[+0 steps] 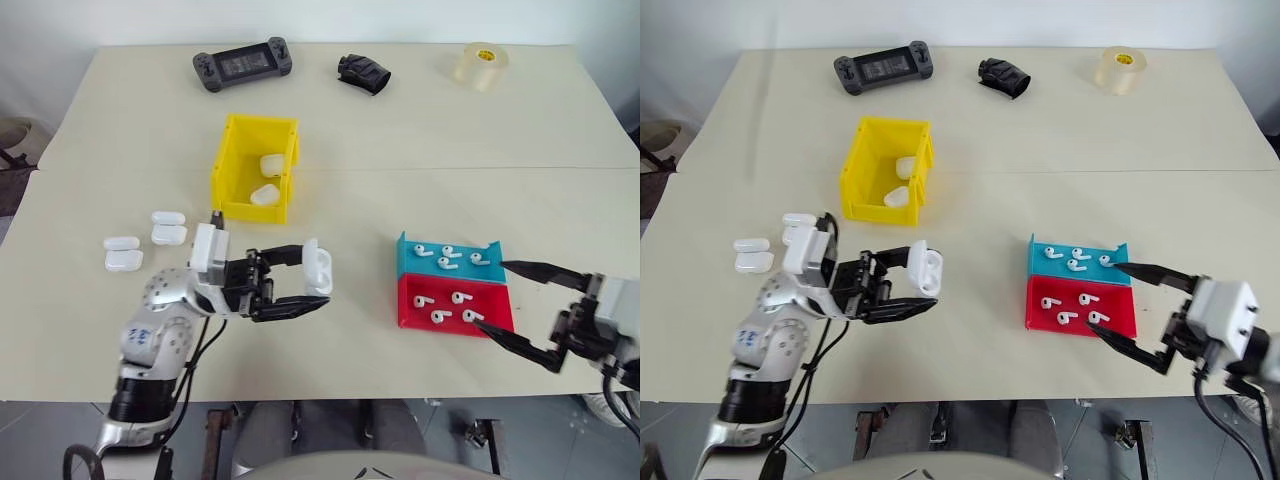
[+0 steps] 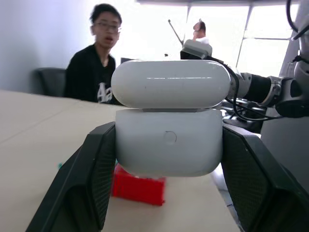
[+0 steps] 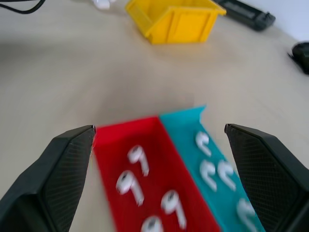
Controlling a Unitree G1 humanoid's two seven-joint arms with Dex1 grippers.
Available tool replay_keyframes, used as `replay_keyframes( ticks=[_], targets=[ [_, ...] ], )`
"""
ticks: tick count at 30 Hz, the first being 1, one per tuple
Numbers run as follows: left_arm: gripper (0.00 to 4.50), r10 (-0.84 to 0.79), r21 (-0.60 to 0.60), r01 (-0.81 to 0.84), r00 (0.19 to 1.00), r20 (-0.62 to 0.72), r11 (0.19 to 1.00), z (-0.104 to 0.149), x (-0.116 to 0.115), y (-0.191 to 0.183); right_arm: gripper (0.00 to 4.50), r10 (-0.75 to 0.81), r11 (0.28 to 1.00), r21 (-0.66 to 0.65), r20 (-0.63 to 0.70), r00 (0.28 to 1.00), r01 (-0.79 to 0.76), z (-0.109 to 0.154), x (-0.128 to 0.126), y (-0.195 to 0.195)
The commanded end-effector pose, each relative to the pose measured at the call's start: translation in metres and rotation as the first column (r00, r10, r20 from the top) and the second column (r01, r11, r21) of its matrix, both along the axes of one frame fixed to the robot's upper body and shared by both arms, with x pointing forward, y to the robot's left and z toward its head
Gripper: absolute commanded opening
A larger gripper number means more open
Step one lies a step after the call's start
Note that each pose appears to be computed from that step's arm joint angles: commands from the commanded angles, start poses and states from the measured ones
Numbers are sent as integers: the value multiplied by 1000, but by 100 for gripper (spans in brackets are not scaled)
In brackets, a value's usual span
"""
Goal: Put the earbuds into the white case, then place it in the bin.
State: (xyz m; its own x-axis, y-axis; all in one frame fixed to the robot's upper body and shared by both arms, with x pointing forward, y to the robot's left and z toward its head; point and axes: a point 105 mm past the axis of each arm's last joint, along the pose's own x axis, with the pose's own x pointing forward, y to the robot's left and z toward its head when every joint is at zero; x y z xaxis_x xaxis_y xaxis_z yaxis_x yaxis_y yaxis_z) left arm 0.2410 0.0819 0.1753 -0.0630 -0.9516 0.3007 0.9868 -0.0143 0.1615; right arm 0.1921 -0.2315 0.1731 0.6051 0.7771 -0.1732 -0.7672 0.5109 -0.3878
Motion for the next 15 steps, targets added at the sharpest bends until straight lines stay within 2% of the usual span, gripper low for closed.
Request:
replay_keyframes(
  ticks=[1,8,13,15],
  targets=[
    [280,-72,-5,73,992,101,997,-4,-5,-15,450,-53,997,-49,1,999,53,7,-18,-14],
    [280,-116,-18,122,973,202,992,-5,-11,-30,450,-105,990,-109,-101,989,94,-7,-33,-29],
    [280,-121,-2,125,968,219,992,-7,-18,-27,450,-159,977,-176,-251,955,116,-15,-19,-11],
    [280,-118,1,121,970,215,993,-8,-20,-27,450,-162,962,-258,-260,952,93,-18,-14,-11]
  ],
)
